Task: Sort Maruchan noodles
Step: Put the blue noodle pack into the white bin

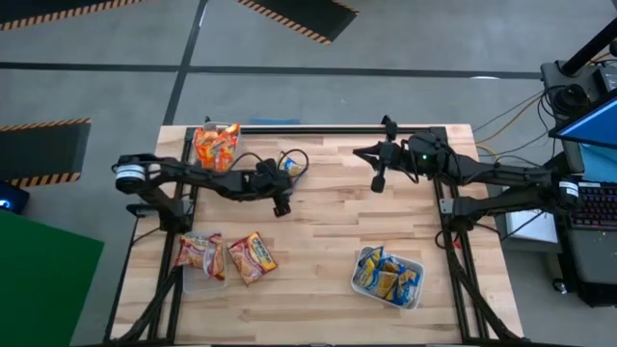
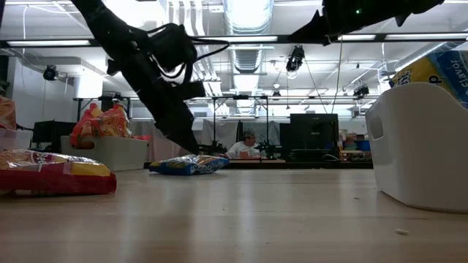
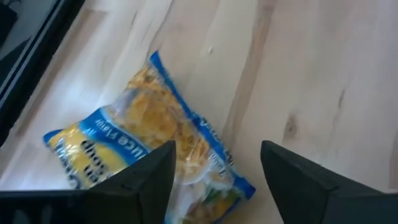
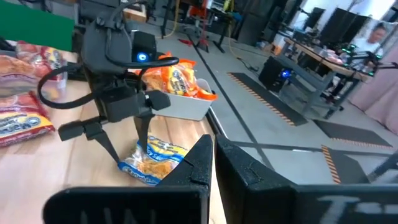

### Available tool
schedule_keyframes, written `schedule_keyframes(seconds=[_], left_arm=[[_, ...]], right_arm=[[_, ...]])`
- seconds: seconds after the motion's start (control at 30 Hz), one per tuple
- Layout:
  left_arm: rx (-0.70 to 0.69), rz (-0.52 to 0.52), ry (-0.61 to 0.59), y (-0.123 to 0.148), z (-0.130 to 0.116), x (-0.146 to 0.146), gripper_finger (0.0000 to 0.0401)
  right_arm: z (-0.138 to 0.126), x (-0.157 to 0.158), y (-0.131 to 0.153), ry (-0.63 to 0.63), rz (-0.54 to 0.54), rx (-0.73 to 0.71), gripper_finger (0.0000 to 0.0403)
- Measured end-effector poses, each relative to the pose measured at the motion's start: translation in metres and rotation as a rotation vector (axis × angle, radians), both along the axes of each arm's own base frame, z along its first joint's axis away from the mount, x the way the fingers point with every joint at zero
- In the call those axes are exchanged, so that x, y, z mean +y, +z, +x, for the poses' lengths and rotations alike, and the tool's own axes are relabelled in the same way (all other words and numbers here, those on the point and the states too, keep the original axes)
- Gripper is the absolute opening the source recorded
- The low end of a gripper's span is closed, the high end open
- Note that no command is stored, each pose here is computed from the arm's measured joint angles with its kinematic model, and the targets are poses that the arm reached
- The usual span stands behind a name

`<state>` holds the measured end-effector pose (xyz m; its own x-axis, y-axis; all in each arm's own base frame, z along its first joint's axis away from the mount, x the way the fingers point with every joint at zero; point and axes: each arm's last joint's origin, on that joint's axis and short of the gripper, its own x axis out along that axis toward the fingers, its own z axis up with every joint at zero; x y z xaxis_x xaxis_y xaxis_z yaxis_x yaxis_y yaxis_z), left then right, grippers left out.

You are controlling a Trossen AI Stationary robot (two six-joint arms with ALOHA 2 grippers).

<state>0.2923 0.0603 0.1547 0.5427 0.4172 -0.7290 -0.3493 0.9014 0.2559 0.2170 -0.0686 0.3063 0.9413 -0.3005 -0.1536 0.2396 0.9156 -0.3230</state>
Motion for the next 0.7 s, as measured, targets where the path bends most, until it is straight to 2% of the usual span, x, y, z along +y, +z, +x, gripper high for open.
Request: schedule_keyframes(seconds=[0.17,0.4,0.53,0.7], left_arm=[[0.035,-0.012,0.007,-0.015,0.004,0.001,0.0215],[0.05,-0.004,0.044,-0.03,0.008,0.003,0.0182],[0.053,-0.005,0.052,-0.031,0.008,0.003,0.0143],[0.056,-0.004,0.052,-0.031,0.007,0.003,0.0065]], right_arm=[[-0.001,-0.002,0.0,0.022,0.002,-0.005,0.0009],[-0.001,-0.003,0.001,0.02,-0.006,-0.007,0.0009],[-0.001,-0.003,0.001,0.022,-0.017,-0.004,0.0009],[-0.001,-0.003,0.001,0.019,0.006,-0.01,0.0009]])
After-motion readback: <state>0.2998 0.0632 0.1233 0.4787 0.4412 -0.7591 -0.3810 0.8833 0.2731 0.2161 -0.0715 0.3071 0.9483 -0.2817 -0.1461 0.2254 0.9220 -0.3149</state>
